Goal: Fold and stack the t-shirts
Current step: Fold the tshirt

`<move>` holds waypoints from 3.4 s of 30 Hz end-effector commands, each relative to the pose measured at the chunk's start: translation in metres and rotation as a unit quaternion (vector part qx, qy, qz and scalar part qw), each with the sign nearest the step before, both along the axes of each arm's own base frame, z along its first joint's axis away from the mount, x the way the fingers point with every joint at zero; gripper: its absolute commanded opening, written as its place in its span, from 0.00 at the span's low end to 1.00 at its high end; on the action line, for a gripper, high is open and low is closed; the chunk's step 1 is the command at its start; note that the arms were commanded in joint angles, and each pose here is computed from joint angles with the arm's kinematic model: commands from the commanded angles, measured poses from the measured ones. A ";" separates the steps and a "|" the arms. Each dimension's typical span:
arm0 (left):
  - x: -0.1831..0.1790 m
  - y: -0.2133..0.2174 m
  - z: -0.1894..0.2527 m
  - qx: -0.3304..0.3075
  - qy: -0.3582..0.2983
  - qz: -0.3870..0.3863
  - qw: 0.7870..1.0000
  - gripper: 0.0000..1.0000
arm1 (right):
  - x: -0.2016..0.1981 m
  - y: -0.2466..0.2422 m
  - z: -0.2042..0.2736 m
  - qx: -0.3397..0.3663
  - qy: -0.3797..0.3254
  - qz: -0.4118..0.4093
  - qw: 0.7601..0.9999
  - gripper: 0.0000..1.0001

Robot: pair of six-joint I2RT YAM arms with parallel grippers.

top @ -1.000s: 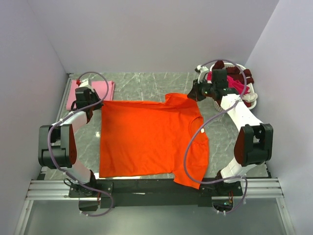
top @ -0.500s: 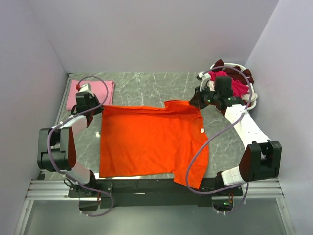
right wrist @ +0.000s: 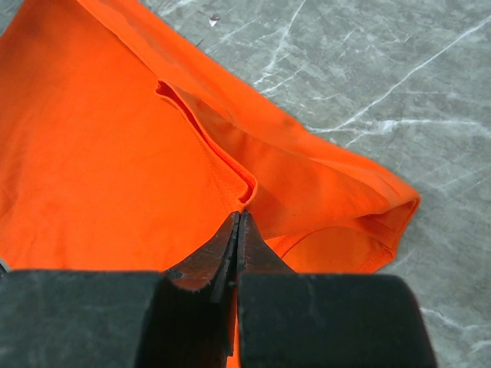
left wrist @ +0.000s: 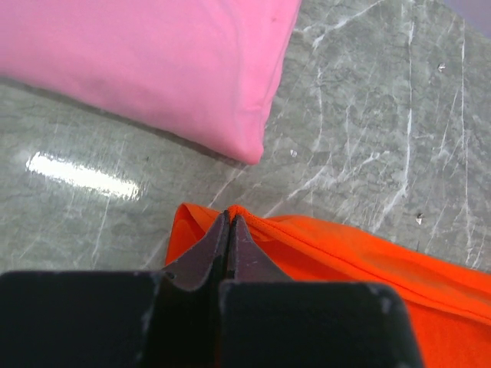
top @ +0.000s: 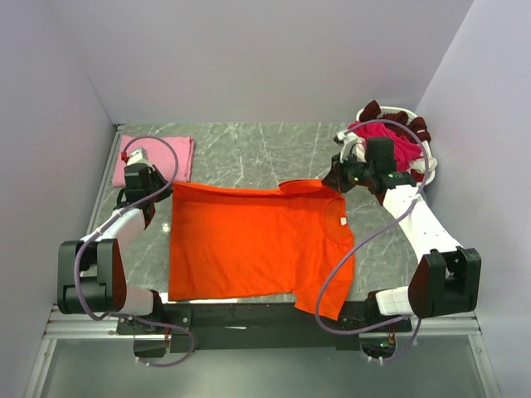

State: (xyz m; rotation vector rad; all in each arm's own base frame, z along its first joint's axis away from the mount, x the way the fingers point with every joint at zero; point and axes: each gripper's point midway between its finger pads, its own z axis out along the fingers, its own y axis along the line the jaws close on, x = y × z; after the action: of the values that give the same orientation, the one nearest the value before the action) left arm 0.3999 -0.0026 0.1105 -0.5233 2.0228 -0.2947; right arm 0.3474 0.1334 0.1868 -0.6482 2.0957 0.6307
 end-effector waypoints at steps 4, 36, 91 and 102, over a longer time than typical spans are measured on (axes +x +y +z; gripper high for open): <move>-0.012 0.005 -0.005 -0.015 0.018 0.029 0.999 0.00 | -0.013 -0.001 0.006 -0.007 -0.020 0.010 1.000 0.00; -0.056 0.004 -0.044 -0.042 0.087 0.063 0.993 0.04 | -0.050 -0.008 -0.012 -0.040 -0.008 0.022 0.999 0.00; -0.124 -0.034 0.125 0.042 -0.129 -0.116 0.984 0.86 | -0.076 0.015 -0.065 -0.180 0.082 0.153 0.968 0.57; -0.125 -0.035 0.128 0.041 -0.134 -0.121 0.983 0.85 | -0.069 0.086 -0.106 -0.209 0.104 0.190 0.954 0.46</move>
State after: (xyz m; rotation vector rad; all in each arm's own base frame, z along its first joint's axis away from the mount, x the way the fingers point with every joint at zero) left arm 0.2721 -0.0355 0.2234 -0.2225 1.8836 -0.3961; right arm 0.2609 0.2042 0.0699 -1.3421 2.3931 0.5601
